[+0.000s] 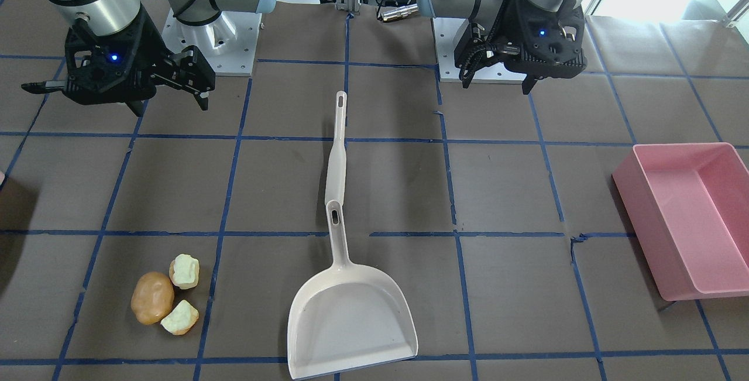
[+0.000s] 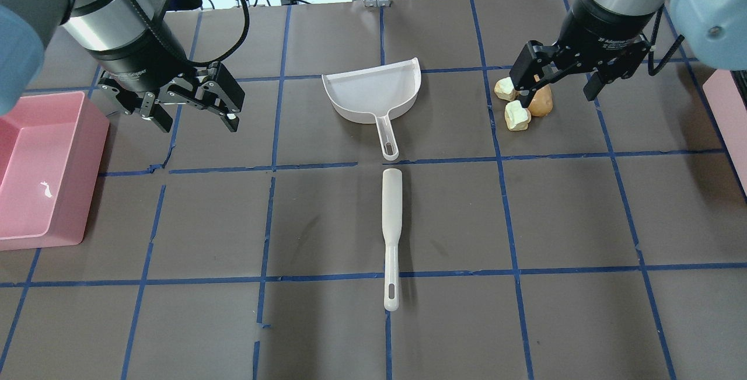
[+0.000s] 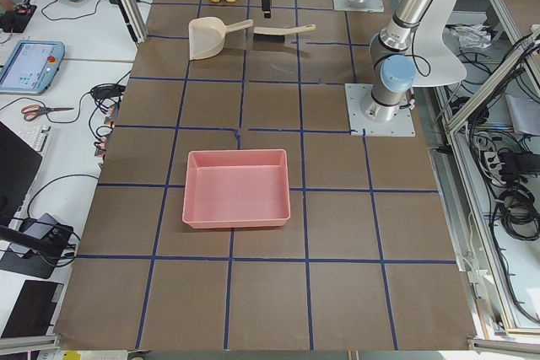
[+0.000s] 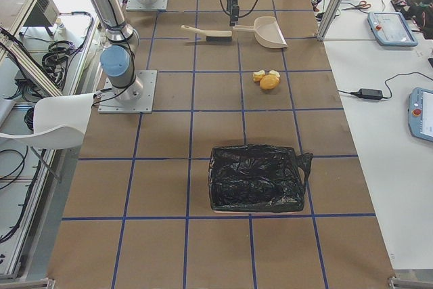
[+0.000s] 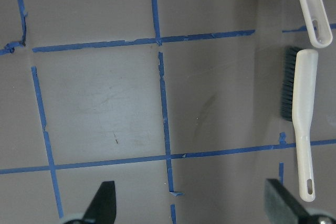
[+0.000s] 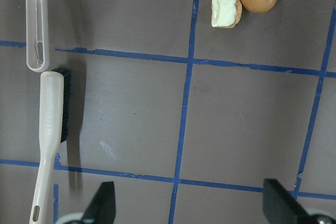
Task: Sweep and dump trash in nearest bin
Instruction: 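Move the left gripper toward the white brush handle, then lower the left gripper and grasp the white brush handle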
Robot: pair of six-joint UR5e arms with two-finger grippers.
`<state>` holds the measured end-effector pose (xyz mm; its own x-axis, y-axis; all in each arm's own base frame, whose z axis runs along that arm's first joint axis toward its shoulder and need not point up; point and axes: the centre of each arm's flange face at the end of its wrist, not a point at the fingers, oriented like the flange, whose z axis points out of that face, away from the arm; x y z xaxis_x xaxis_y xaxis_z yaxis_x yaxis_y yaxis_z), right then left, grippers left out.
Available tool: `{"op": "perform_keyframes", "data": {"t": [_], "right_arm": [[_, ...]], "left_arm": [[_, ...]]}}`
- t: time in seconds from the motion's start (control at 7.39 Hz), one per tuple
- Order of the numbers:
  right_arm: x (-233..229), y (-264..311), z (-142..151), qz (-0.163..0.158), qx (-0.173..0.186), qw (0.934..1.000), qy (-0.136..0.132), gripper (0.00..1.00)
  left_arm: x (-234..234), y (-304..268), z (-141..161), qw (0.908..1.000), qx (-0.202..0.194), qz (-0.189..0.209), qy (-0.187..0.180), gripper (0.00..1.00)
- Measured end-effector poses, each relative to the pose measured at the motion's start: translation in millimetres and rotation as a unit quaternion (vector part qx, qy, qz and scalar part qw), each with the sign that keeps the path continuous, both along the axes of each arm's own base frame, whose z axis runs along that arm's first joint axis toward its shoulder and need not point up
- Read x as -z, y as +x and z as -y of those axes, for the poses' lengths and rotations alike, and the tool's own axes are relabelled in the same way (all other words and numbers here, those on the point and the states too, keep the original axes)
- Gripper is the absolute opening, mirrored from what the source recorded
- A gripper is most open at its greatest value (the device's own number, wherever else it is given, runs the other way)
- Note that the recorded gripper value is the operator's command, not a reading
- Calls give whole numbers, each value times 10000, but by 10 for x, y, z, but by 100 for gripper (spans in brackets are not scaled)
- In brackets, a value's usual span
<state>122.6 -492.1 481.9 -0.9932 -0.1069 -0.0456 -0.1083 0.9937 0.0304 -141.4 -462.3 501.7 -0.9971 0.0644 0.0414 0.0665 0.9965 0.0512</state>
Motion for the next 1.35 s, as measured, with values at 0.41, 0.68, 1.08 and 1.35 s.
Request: {"op": "perform_keyframes", "data": {"t": [0.41, 0.68, 1.08, 1.35], "right_arm": [[19, 0, 6, -3, 3, 10000, 24, 100], [19, -1, 4, 2, 6, 10000, 25, 100], [29, -16, 7, 5, 5, 10000, 43, 100], [45, -26, 7, 5, 12, 10000, 62, 100]], "left_arm": [[209, -353, -149, 9995, -215, 10, 215, 100], [622, -997, -525, 9989, 165, 109, 427, 99], [1586, -1751, -1098, 9972, 651, 170, 312, 99], [2161, -2156, -1245, 9977, 600, 229, 211, 97]]}}
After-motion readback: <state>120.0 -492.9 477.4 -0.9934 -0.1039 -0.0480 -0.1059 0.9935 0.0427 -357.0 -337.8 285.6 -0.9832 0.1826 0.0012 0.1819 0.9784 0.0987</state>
